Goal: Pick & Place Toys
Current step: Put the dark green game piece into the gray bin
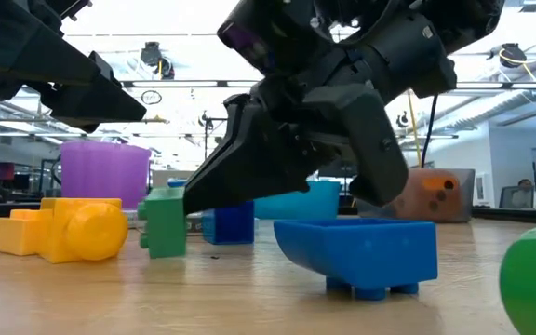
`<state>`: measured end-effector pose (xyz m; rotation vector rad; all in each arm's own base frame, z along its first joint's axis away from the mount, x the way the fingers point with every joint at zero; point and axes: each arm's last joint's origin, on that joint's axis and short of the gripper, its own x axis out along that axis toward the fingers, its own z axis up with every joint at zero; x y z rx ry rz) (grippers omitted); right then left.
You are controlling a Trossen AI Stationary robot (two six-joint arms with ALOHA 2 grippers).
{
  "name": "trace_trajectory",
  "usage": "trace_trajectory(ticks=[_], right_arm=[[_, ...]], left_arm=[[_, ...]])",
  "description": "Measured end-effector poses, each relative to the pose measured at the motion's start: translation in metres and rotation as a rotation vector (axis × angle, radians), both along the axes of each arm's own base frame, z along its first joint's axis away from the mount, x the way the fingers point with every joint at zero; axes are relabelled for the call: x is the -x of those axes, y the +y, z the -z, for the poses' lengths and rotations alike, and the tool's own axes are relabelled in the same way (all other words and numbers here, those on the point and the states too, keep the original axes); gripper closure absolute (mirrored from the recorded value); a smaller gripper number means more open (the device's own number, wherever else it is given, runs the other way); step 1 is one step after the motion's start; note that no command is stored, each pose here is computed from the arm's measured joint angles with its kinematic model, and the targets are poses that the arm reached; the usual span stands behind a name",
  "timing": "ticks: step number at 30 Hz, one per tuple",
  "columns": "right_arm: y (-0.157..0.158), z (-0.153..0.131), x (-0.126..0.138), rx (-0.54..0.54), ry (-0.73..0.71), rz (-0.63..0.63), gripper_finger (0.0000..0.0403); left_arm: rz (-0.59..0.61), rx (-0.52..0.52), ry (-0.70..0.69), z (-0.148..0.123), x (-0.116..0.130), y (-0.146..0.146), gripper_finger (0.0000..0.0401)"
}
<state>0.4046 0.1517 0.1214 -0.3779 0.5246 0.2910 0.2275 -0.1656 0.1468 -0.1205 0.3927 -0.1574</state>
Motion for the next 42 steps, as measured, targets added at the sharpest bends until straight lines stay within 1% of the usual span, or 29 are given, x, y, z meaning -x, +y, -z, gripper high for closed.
trace_trajectory(ticks=[6, 10, 13, 15, 18, 22, 25, 29, 35, 42], right_arm=[[-0.001, -0.019, 0.004, 0.061, -0.026, 0.060, 0.0401], [0.004, -0.042, 0.012, 0.110, -0.068, 0.085, 0.0402], [0.009, -0.056, 0.018, 0.156, -0.100, 0.090, 0.0402], [0.013, -0.065, 0.022, 0.188, -0.131, 0.101, 0.0402], [0.016, -0.072, 0.026, 0.241, -0.147, 0.124, 0.0402], [0.016, -0.074, 0.027, 0.273, -0.155, 0.153, 0.0402], [0.015, -0.073, 0.028, 0.301, -0.153, 0.169, 0.0402], [0.015, -0.073, 0.028, 0.302, -0.149, 0.175, 0.0403], [0.012, -0.073, 0.028, 0.375, -0.160, 0.254, 0.0403], [0.011, -0.075, 0.027, 0.401, -0.181, 0.289, 0.0403]], left_arm=[[-0.020, 0.001, -0.006, 0.000, 0.000, 0.001, 0.0148], [-0.120, 0.021, -0.031, -0.002, -0.002, 0.004, 0.0148], [-0.212, 0.078, -0.059, -0.004, -0.006, 0.010, 0.0148], [-0.258, 0.143, -0.079, -0.007, -0.011, 0.016, 0.0148], [-0.295, 0.248, -0.099, -0.010, -0.018, 0.025, 0.0148], [-0.289, 0.328, -0.125, -0.015, -0.027, 0.035, 0.0148], [-0.268, 0.364, -0.149, -0.019, -0.031, 0.040, 0.0148], [-0.240, 0.408, -0.143, -0.020, -0.035, 0.046, 0.0148], [-0.224, 0.434, -0.128, -0.019, -0.037, 0.049, 0.0148], [-0.223, 0.435, -0.129, -0.020, -0.037, 0.050, 0.0148]])
